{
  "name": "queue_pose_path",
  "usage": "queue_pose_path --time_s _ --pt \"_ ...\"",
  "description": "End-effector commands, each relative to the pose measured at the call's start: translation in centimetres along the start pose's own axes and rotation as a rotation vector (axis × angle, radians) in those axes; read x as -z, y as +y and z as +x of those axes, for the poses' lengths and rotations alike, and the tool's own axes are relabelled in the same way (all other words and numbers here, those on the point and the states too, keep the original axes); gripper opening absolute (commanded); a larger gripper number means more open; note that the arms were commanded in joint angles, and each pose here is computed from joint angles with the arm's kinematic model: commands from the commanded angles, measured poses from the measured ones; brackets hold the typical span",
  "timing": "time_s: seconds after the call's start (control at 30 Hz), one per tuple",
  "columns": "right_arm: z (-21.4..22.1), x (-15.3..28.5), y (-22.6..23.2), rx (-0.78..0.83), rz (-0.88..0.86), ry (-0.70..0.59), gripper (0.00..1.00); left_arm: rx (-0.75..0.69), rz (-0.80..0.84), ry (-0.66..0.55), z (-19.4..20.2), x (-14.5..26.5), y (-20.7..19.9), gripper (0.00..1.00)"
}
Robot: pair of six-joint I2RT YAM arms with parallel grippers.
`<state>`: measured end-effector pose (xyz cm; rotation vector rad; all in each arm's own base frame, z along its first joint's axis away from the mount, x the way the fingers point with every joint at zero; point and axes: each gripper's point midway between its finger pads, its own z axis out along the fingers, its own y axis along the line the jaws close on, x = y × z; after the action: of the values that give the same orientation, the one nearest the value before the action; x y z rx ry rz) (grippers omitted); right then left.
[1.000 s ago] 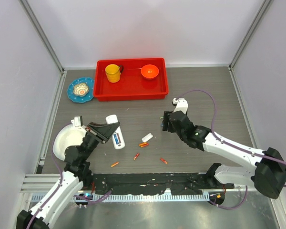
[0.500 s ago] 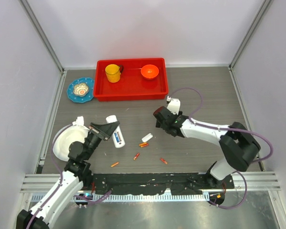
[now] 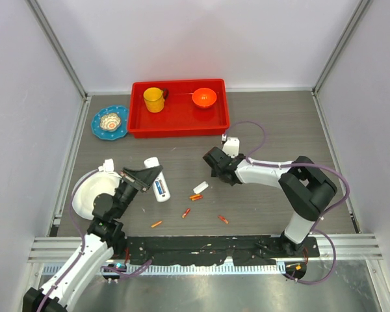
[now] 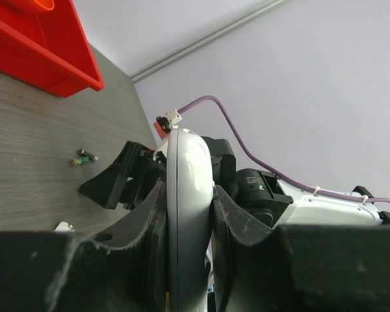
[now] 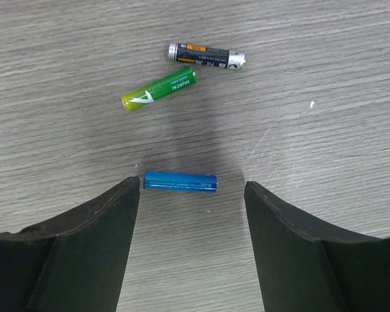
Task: Load the batteries into the remote control
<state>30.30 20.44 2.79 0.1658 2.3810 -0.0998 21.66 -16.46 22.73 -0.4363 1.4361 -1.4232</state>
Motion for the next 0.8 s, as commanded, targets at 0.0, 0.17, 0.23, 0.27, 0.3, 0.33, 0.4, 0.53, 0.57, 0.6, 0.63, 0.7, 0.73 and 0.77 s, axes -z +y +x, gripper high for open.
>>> queue_pose_path --time_s 0.0,0.17,0.23,0.27,0.3,0.33,0.4,0.53,0.57,0.6,0.63,0.7,0.73,0.77 --pt "-0.3 -0.6 0.0 -0.029 0.021 -0.021 0.70 0.013 -0.011 -0.005 0.4 0.4 1.1 0.00" --pt "0.5 -1.2 0.0 -0.018 0.020 -0.011 0.68 0.035 -0.039 -0.006 0.7 0.6 2.1 0.00" --pt "0.7 -1.3 0.0 -0.018 0.017 -0.008 0.67 0.038 -0.035 -0.009 0.6 0.6 2.1 0.00" --pt "0.9 -1.3 0.0 -0.011 0.012 -0.004 0.65 0.039 -0.034 -0.005 0.7 0.6 2.1 0.00" --pt "1.0 -1.4 0.0 -0.012 0.009 -0.002 0.63 0.039 -0.036 -0.002 0.7 0.6 2.1 0.00" --pt "1.1 -1.4 0.1 -0.009 0.002 0.002 0.62 0.039 -0.035 0.001 0.8 0.6 2.1 0.00" --pt "1.3 -1.4 0.0 -0.002 -0.001 0.007 0.57 0.043 -0.039 0.003 0.9 0.6 2.2 0.00" --pt "2.1 -1.4 -0.1 0.008 -0.016 0.022 0.44 0.044 -0.035 0.006 0.9 0.6 2.1 0.00" --pt "2.3 -1.4 -0.2 0.009 -0.017 0.026 0.40 0.044 -0.034 0.004 0.9 0.6 2.1 0.00" --pt "2.4 -1.4 -0.2 0.008 -0.020 0.028 0.39 0.045 -0.037 0.008 1.0 0.7 2.2 0.00" --pt "2.5 -1.4 -0.3 0.011 -0.020 0.029 0.38 0.045 -0.037 0.008 1.0 0.7 2.2 0.00" --pt "2.5 -1.1 -0.5 0.009 -0.027 0.029 0.35 0.046 -0.037 0.008 1.0 0.7 2.2 0.00" --pt "2.3 -0.9 -0.4 0.010 -0.036 0.025 0.34 0.046 -0.035 0.008 1.0 0.7 2.2 0.00" --pt "2.2 -0.7 -0.2 0.010 -0.060 0.020 0.31 0.046 -0.033 0.005 0.9 0.7 2.1 0.00"
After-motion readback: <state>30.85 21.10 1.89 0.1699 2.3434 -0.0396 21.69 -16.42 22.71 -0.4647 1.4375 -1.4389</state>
